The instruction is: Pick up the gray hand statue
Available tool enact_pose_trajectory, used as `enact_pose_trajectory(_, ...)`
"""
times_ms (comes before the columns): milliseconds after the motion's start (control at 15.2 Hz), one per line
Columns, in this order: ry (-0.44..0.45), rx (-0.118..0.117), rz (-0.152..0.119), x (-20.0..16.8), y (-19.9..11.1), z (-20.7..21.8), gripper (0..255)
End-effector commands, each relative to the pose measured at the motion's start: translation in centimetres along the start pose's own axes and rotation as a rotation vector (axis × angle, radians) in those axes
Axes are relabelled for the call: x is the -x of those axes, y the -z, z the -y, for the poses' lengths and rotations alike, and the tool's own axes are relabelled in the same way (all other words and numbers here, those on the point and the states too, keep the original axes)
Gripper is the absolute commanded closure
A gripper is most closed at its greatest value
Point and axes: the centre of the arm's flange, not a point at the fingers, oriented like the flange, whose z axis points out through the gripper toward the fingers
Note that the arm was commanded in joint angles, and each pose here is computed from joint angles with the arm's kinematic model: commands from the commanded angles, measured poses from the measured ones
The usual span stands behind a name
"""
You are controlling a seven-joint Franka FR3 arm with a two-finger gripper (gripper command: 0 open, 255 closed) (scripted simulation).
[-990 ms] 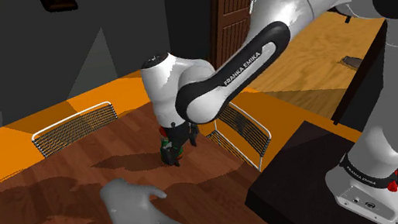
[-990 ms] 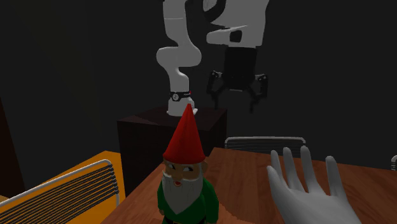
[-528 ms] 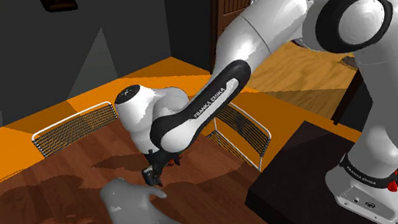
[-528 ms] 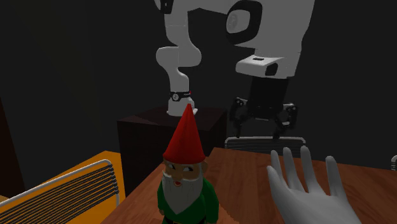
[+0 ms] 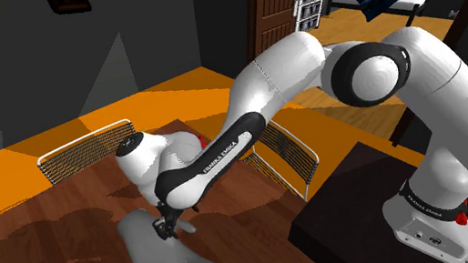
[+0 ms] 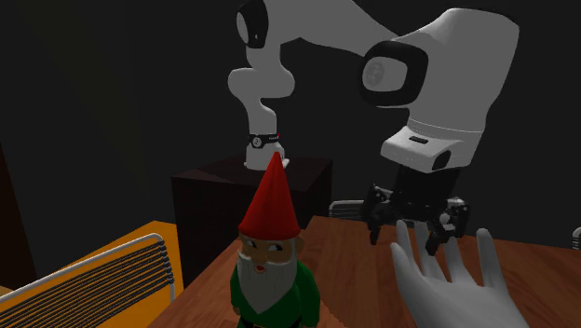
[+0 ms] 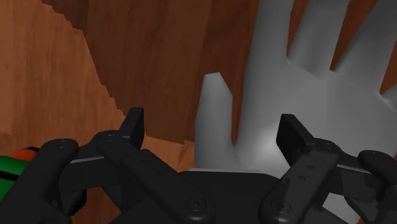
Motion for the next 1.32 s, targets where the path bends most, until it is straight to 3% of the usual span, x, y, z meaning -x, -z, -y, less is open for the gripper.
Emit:
enact_pose_trajectory(0,0.000,0.000,0.000,-0.3,-1.1,0.2,0)
enact_pose_trajectory(330,0.000,0.000,0.000,-0.6,-3.0,0.5,0)
enact_pose_trajectory(396,0.000,0.001,0.000,-0.5,-3.0,0.5,255)
enact_pose_trajectory(990,0.000,0.000,0.000,-0.6,-3.0,0.5,255)
enact_pose_trajectory(1254,0.000,0.000,0.000,-0.2,-0.9,0.2,255)
